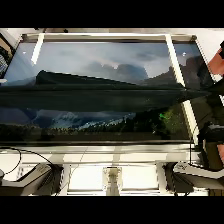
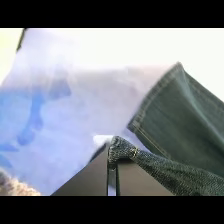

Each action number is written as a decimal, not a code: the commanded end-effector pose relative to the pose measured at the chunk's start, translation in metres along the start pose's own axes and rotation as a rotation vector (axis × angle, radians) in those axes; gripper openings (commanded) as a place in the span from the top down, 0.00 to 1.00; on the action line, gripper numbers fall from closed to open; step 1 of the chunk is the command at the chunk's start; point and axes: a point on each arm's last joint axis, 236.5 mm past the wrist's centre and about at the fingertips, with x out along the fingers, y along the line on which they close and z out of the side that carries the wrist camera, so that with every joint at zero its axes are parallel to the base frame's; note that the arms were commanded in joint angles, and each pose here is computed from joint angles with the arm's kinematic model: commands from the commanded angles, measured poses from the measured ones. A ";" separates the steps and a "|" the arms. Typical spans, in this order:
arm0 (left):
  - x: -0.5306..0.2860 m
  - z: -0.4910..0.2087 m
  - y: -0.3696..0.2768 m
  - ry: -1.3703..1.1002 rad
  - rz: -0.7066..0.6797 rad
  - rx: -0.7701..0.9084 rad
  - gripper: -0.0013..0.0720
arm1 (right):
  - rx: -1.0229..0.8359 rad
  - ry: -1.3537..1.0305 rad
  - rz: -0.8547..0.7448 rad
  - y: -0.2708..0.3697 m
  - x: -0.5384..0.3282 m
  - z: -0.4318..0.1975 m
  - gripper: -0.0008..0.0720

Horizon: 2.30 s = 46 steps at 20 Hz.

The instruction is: Fold the clothes and pants, and hang the long-sleeved shirts on hangers.

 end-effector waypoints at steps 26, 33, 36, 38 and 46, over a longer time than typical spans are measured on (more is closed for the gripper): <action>0.183 -0.037 -0.160 0.467 0.061 0.267 0.96 | 0.376 0.278 -0.161 -0.109 0.054 -0.078 0.94; 0.232 -0.042 -0.165 0.429 0.062 0.143 0.96 | 0.413 0.036 -0.238 -0.161 0.082 -0.019 0.93; 0.252 -0.052 -0.181 0.420 0.014 0.127 0.96 | 0.453 0.015 -0.218 -0.171 0.097 -0.011 0.93; 0.265 -0.058 -0.192 0.403 -0.001 0.141 0.95 | 0.469 0.019 -0.209 -0.175 0.110 -0.007 0.93; 0.293 -0.053 -0.227 0.284 -0.033 0.182 0.48 | 0.471 -0.143 -0.254 -0.182 0.134 0.046 0.37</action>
